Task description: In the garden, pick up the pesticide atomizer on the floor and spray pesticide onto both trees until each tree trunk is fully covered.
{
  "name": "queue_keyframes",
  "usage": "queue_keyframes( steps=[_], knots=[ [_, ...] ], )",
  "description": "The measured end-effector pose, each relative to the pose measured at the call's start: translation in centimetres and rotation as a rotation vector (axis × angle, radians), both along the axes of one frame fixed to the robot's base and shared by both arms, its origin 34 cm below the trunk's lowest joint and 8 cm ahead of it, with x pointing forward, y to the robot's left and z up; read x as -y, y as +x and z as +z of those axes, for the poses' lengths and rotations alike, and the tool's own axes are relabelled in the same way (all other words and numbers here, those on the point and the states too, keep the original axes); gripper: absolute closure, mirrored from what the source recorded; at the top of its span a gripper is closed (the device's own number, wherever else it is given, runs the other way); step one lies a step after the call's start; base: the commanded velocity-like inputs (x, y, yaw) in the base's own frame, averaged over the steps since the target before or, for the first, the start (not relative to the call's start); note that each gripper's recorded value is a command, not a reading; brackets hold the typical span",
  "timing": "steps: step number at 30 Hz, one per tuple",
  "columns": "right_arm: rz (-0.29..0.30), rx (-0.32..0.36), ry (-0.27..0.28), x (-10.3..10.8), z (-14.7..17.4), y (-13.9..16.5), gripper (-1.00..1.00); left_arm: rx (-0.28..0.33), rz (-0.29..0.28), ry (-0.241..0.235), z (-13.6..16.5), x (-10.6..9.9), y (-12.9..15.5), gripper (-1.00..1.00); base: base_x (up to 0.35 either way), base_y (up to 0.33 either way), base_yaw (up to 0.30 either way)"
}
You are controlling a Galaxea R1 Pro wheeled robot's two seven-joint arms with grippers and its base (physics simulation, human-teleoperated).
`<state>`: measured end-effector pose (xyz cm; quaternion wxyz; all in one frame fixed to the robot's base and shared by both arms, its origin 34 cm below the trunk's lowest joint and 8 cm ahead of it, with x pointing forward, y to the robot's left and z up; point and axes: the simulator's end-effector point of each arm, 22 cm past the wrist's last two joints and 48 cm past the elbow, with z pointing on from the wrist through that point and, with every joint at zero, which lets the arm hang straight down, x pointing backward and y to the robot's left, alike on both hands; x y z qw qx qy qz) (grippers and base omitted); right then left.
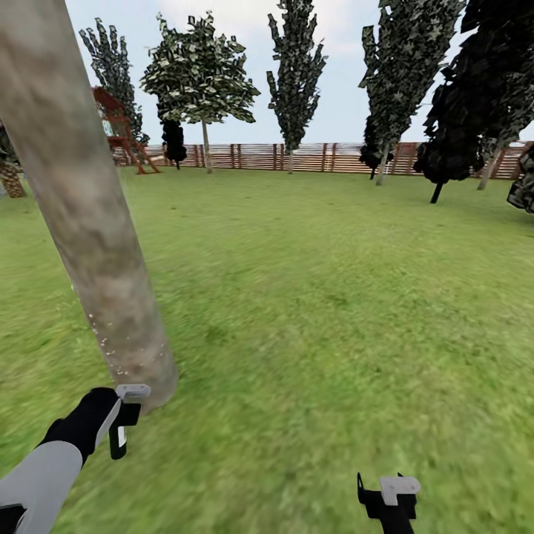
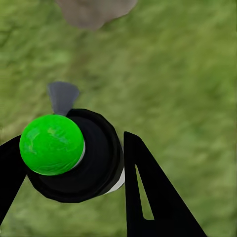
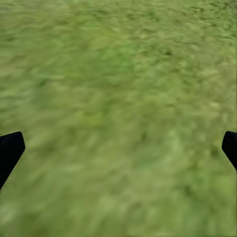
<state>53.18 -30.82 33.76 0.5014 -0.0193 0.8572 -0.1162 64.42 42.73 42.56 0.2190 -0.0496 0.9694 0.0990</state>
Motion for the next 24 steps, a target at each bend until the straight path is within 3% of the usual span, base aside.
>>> queue_keyframes(
  steps=[3, 6, 14, 24],
  knots=[
    [0.000, 0.000, 0.000, 0.0, 0.0, 0.0, -1.00, 0.000, 0.012, 0.000, 0.0, -0.4, -0.1, 1.00, 0.241, -0.187, 0.278],
    [0.000, 0.000, 0.000, 0.0, 0.0, 0.0, -1.00, 0.007, 0.065, 0.017, 0.2, -1.6, -0.4, 1.00, 0.120, -0.089, 0.278],
    [0.000, 0.001, 0.000, 0.0, 0.0, 0.0, -1.00, 0.007, 0.072, 0.015, 0.1, -1.4, -0.4, 1.00, 0.029, -0.089, 0.271],
    [0.001, 0.000, -0.001, 0.1, 0.0, 0.0, -1.00, 0.006, 0.072, 0.018, 0.1, -1.4, -0.4, 1.00, 0.065, -0.263, 0.032]
  ],
)
